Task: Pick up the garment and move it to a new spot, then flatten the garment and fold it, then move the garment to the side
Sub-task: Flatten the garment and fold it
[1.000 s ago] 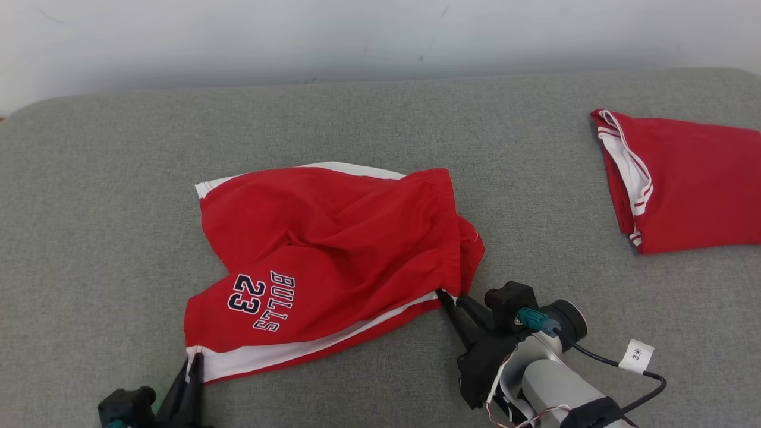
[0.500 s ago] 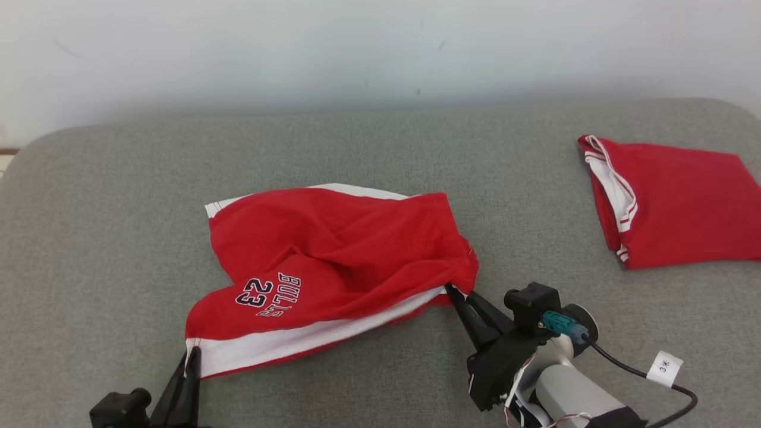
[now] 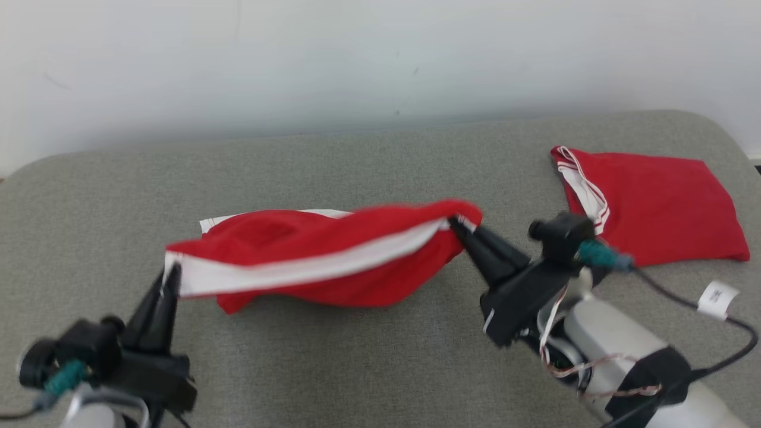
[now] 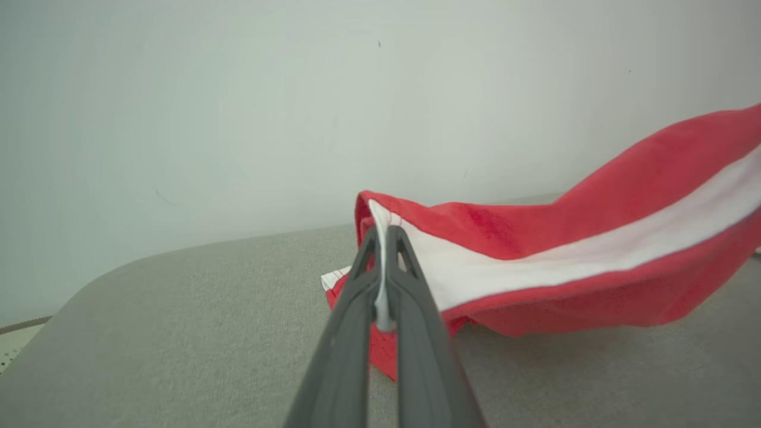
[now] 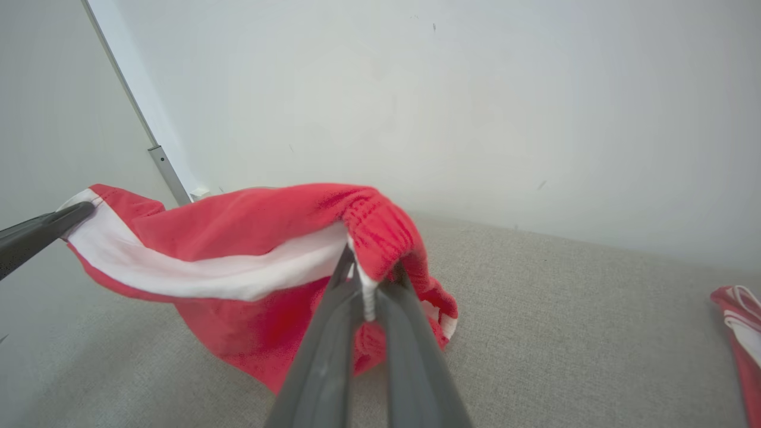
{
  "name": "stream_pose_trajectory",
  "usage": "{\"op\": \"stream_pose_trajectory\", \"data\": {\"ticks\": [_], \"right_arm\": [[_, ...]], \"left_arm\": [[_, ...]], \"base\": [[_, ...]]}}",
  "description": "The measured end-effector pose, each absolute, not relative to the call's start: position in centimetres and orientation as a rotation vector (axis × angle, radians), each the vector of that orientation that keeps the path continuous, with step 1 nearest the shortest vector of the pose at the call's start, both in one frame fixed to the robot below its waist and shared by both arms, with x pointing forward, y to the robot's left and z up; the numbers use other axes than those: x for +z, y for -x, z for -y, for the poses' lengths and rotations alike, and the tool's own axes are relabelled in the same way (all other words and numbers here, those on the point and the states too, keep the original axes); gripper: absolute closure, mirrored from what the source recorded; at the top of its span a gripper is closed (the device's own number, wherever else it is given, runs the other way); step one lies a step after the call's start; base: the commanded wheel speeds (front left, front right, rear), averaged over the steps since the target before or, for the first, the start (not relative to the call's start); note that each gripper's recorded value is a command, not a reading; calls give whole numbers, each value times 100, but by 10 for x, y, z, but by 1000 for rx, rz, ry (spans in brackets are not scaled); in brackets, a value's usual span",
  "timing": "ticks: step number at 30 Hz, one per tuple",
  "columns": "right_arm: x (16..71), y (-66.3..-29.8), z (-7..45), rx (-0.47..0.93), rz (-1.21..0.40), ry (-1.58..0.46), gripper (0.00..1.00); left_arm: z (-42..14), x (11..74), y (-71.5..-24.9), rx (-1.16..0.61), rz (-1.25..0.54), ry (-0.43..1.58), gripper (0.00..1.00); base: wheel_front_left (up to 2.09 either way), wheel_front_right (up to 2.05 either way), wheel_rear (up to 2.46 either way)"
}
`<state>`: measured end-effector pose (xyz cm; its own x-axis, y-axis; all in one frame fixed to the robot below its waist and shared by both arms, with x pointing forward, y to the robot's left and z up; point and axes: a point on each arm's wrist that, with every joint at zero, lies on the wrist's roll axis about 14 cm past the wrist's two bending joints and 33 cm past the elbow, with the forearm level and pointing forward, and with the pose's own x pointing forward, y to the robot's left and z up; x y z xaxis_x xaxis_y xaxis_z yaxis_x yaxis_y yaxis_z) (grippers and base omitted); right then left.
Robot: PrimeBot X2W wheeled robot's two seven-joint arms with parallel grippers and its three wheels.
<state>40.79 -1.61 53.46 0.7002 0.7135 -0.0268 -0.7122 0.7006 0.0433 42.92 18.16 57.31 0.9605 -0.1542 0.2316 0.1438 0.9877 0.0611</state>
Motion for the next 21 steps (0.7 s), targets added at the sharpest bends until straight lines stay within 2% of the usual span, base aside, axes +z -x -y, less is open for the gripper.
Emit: {"op": "stream_pose_trajectory", "data": {"ticks": [8, 21], "right_arm": [[588, -461, 22, 766, 22, -43, 100], [677, -584, 19, 681, 135, -87, 100]], "left_arm": [[-171, 651, -484, -253, 369, -155, 100], [-161, 725, -598, -300, 460, -214, 100]], "base": [[0, 0, 0], [0, 0, 0]]}}
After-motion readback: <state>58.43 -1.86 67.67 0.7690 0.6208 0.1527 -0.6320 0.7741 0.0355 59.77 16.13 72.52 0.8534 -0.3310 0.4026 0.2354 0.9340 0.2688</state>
